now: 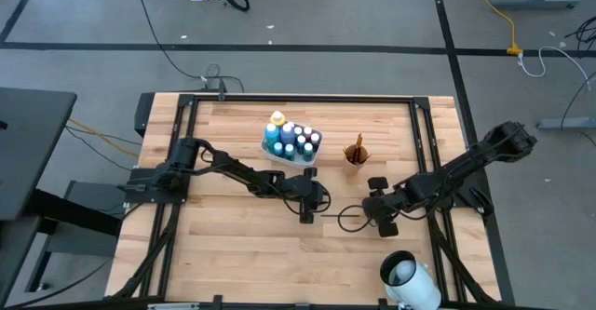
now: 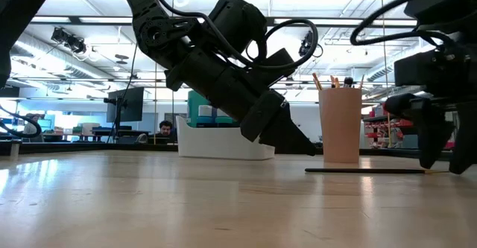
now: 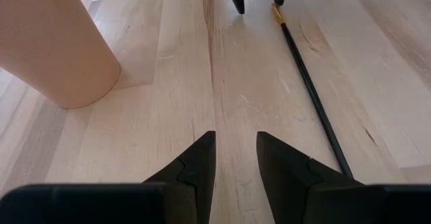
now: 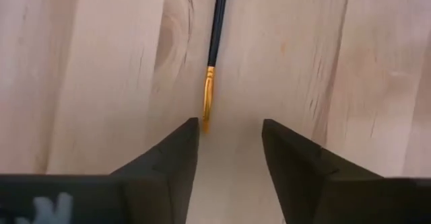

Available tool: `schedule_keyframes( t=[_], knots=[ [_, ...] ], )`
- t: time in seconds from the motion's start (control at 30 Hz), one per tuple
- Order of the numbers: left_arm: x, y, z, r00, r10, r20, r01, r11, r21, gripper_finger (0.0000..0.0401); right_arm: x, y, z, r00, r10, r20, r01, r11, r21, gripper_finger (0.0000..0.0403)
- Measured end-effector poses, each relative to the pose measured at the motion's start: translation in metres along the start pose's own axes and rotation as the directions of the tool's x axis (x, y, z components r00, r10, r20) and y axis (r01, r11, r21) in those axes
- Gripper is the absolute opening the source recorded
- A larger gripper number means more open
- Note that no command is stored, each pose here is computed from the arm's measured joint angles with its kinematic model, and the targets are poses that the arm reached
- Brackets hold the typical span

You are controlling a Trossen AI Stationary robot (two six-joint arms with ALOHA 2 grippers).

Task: Pick & Place Paint Supplies
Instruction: Put the gold paintbrush into the cup

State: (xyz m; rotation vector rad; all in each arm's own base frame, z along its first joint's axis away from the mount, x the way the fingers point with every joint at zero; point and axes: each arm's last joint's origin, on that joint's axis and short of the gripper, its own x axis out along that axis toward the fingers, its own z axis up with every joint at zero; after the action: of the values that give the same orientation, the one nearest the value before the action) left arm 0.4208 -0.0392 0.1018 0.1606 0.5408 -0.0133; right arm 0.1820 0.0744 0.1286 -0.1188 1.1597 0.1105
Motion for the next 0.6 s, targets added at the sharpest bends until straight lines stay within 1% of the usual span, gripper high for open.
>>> schedule_keyframes(
  t=[0.23,0.33,0.43,0.53,0.6],
  knots=[
    [0.0000,0.0000,-0.0001,1.000,0.000,0.000,0.000,1.000,0.000,0.0116,0.0028,0.0007,-0.0021,0.999,0.032,0.016,-0.032,0.999,0.031,0.0130],
    [0.0000,0.0000,0.0000,1.000,0.000,0.000,0.000,1.000,0.002,0.0116,0.0029,0.0009,-0.0018,0.999,0.033,0.020,-0.034,0.999,0.018,0.0107],
    [0.0000,0.0000,0.0000,1.000,0.000,0.000,0.000,1.000,0.004,0.0116,0.0035,0.0009,-0.0015,0.999,0.025,0.022,-0.025,1.000,-0.009,0.0073],
    [0.0001,0.0000,-0.0001,1.000,0.000,-0.001,0.000,1.000,0.004,0.0116,0.0041,0.0007,-0.0014,1.000,0.020,0.021,-0.019,1.000,-0.022,0.0026],
    [0.0000,0.0000,0.0000,1.000,0.000,0.000,0.000,1.000,0.004,0.0116,0.0041,0.0007,-0.0015,1.000,0.018,0.021,-0.018,1.000,-0.022,0.0008]
  ],
)
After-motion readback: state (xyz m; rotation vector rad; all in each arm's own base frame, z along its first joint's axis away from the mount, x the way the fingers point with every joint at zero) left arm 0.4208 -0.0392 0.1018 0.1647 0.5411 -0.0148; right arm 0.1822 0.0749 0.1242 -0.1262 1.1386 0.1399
